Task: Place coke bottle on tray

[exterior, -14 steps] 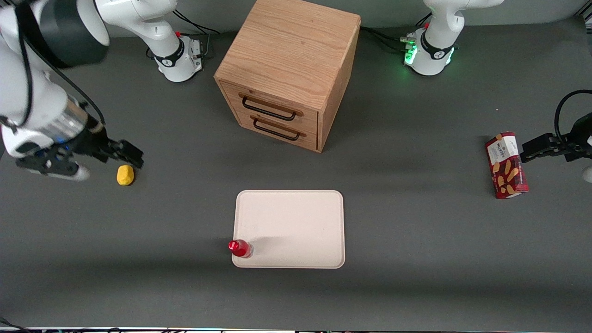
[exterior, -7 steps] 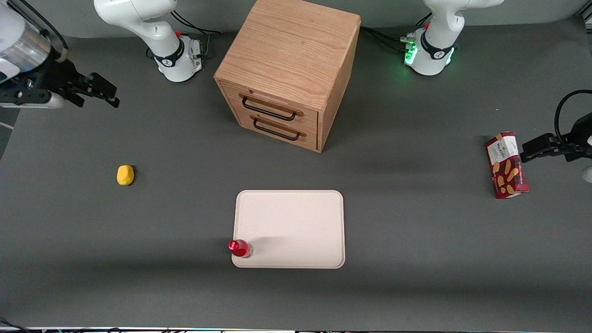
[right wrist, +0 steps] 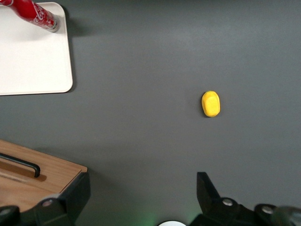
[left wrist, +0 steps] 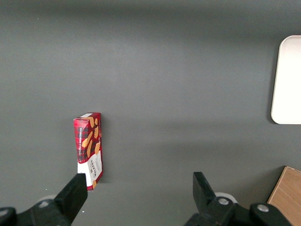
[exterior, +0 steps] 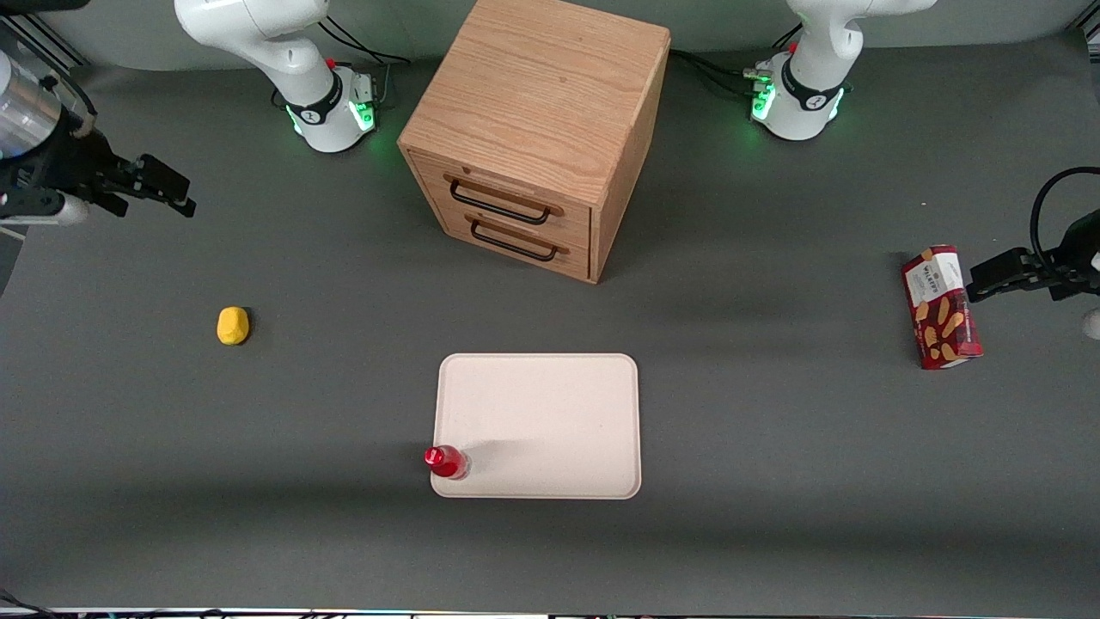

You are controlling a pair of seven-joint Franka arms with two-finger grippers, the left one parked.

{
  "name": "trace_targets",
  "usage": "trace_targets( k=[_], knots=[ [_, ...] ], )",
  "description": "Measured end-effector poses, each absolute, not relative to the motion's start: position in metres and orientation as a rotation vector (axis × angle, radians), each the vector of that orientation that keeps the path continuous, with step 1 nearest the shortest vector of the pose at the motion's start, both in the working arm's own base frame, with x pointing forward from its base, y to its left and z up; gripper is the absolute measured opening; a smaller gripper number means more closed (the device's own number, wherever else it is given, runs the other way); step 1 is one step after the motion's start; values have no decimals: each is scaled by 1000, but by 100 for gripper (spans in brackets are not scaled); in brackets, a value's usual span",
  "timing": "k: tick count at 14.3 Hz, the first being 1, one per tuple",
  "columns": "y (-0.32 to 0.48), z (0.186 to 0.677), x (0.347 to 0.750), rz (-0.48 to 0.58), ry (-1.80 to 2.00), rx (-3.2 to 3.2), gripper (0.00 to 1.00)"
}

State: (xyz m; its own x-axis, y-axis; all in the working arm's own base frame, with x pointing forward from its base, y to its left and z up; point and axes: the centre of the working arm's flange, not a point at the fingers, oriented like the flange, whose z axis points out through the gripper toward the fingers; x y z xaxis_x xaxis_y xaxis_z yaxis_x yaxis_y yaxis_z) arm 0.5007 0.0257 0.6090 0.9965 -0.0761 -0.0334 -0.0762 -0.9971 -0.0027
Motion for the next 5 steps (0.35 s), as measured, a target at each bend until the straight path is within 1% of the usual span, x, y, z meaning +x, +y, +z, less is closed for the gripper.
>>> trace_targets(
  k=[3,5],
  knots=[
    [31,601,522,68,140,-3150,100],
    [32,601,526,66,158,-3151,100]
  ],
)
